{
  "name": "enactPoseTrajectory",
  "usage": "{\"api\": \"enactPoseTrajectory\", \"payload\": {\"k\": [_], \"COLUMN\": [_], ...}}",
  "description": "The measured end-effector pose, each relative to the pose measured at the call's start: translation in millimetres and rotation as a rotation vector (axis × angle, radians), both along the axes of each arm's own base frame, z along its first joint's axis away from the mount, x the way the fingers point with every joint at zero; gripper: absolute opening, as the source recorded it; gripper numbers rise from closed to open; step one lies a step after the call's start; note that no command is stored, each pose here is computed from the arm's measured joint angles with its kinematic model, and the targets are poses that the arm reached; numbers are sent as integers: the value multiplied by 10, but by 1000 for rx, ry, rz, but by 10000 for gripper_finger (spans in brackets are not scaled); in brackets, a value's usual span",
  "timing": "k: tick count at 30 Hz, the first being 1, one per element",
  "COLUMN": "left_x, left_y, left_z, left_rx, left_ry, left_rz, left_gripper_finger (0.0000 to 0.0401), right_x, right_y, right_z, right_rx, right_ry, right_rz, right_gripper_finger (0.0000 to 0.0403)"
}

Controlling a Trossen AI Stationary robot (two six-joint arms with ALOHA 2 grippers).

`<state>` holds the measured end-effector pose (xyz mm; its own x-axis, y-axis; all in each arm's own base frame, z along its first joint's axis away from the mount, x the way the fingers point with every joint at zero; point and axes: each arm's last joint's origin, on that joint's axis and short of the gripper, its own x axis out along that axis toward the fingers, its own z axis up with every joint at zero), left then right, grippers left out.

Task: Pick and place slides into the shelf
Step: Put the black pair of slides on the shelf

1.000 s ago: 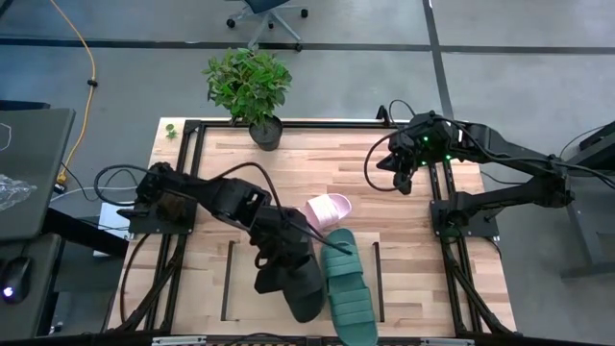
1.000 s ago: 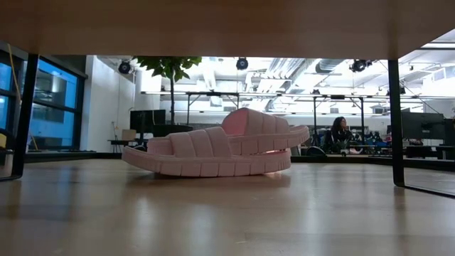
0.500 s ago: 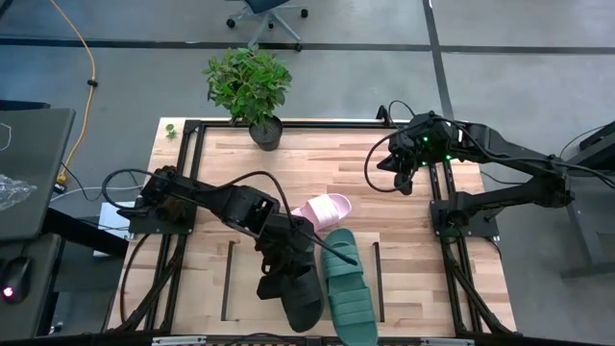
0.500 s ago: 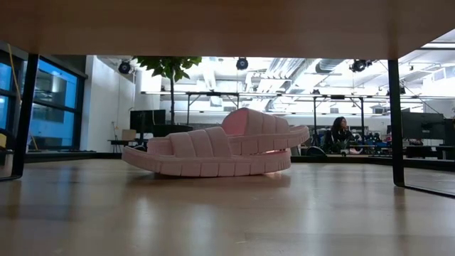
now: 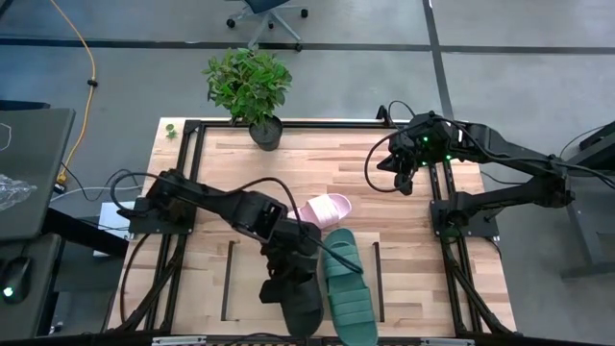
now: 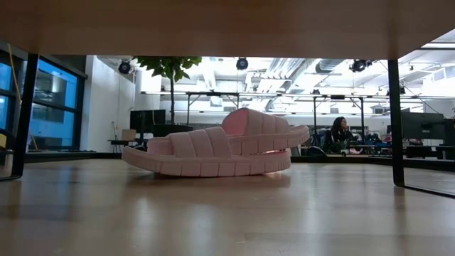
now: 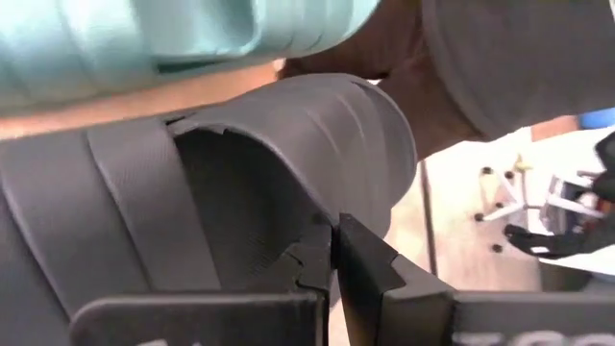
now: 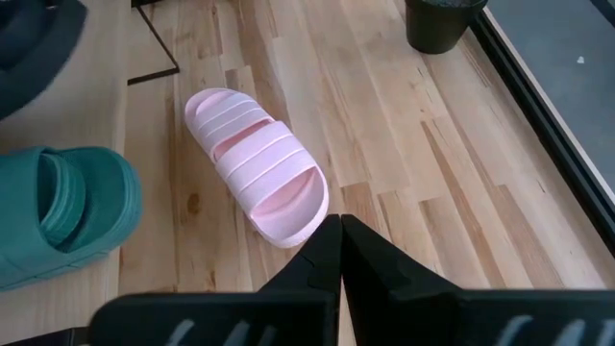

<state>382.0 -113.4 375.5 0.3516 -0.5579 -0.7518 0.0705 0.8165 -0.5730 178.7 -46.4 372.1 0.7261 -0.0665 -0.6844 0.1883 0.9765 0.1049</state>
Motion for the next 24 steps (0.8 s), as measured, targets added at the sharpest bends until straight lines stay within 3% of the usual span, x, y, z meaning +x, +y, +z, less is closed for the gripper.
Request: {"api": "enactPoseTrajectory", "payload": {"k": [24], "left_x": [73], "left_y": [-29], "left_z": [-86], "left_rx": [-5], "left_ry": [-22], "left_rz": [-71], "left_gripper_finger": [0], "right_x": [0], "right_y": [0], "right_z": [0], "right_rx": [1], "right_ry": [0], "right_rz": [0], "right_gripper_finger": [0]}}
